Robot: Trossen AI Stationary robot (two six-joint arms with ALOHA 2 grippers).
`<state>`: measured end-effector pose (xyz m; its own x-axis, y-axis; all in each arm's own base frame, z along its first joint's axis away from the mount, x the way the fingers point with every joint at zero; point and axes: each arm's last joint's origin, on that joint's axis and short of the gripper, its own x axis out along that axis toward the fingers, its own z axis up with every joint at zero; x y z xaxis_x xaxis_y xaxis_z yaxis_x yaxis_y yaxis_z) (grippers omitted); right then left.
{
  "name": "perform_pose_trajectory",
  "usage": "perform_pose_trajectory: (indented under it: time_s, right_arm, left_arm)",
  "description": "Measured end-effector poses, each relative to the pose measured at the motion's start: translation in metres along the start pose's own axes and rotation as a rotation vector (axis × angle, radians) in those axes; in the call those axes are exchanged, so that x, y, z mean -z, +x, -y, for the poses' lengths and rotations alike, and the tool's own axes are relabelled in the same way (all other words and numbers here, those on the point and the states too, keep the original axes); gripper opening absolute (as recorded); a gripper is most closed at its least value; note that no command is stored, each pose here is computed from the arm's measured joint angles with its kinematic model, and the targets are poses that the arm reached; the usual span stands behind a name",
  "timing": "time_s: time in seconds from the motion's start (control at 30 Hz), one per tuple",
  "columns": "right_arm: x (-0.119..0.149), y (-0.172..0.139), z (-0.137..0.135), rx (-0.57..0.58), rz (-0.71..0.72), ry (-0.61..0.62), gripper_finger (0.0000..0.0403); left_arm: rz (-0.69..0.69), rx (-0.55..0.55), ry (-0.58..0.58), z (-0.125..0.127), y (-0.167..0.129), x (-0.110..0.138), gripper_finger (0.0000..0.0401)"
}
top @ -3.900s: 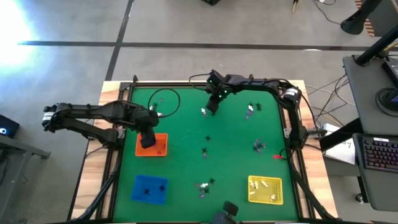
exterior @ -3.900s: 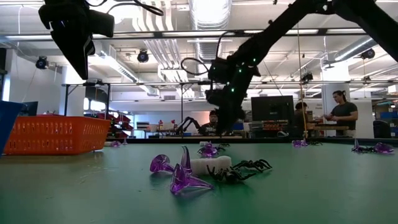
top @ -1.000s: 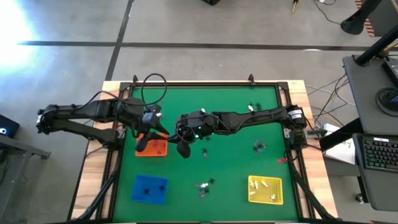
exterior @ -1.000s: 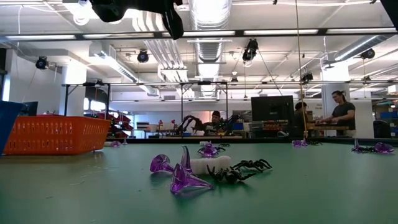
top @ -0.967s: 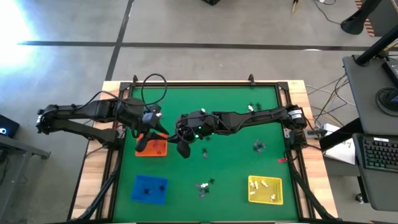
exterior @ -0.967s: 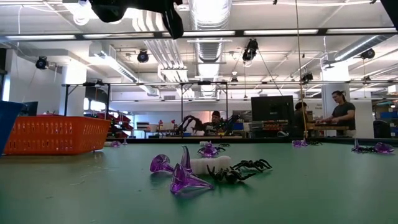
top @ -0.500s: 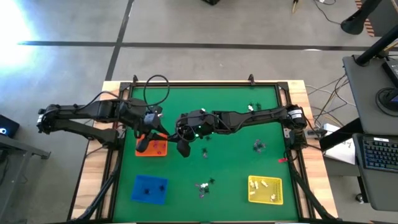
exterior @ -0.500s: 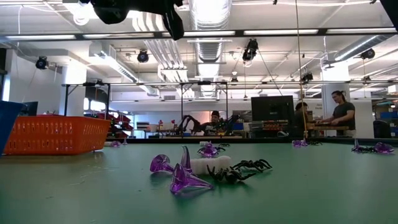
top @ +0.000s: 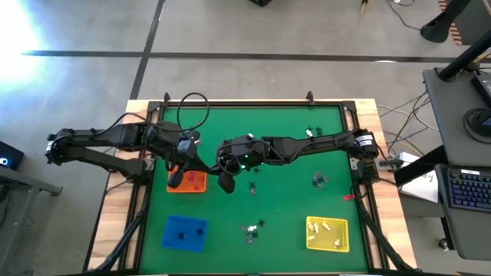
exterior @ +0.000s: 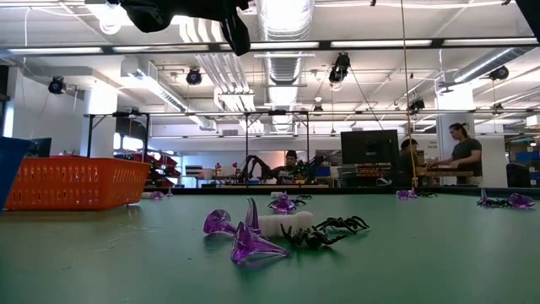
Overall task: Sort Halloween decoration
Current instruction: Put the black spider toy into the blue bin
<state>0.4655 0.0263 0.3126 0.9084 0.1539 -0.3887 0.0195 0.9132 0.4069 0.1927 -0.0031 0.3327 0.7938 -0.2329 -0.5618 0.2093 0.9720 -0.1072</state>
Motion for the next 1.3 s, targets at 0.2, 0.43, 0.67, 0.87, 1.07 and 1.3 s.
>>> perform_pose_trajectory:
  time_s: [0.2, 0.43, 0.67, 0.87, 1.07, 1.3]
  right_arm:
    - [0.001, 0.000, -0.002, -0.008, 0.000, -0.002, 0.0009]
    - [0.001, 0.000, -0.002, -0.005, 0.001, -0.005, 0.0018]
    - [0.001, 0.000, -0.002, 0.003, 0.000, -0.004, 0.0077]
    - [0.000, -0.001, -0.003, -0.003, 0.003, -0.002, 0.0112]
    - [0.000, -0.002, -0.003, -0.007, -0.006, 0.005, 0.0126]
    - [0.005, -0.006, -0.001, 0.028, -0.081, 0.050, 0.0128]
  left_arm:
    - [0.003, 0.020, 0.001, 0.001, 0.000, 0.000, 0.0000]
    - [0.004, 0.022, -0.001, 0.001, 0.000, 0.000, 0.0000]
    - [0.003, 0.025, -0.002, 0.001, 0.000, -0.001, 0.0000]
    - [-0.018, 0.013, -0.023, 0.000, 0.000, 0.001, 0.0000]
    - [-0.028, 0.015, -0.032, 0.001, 0.000, 0.002, 0.0000]
    - [-0.140, 0.119, -0.138, 0.005, -0.003, 0.014, 0.0000]
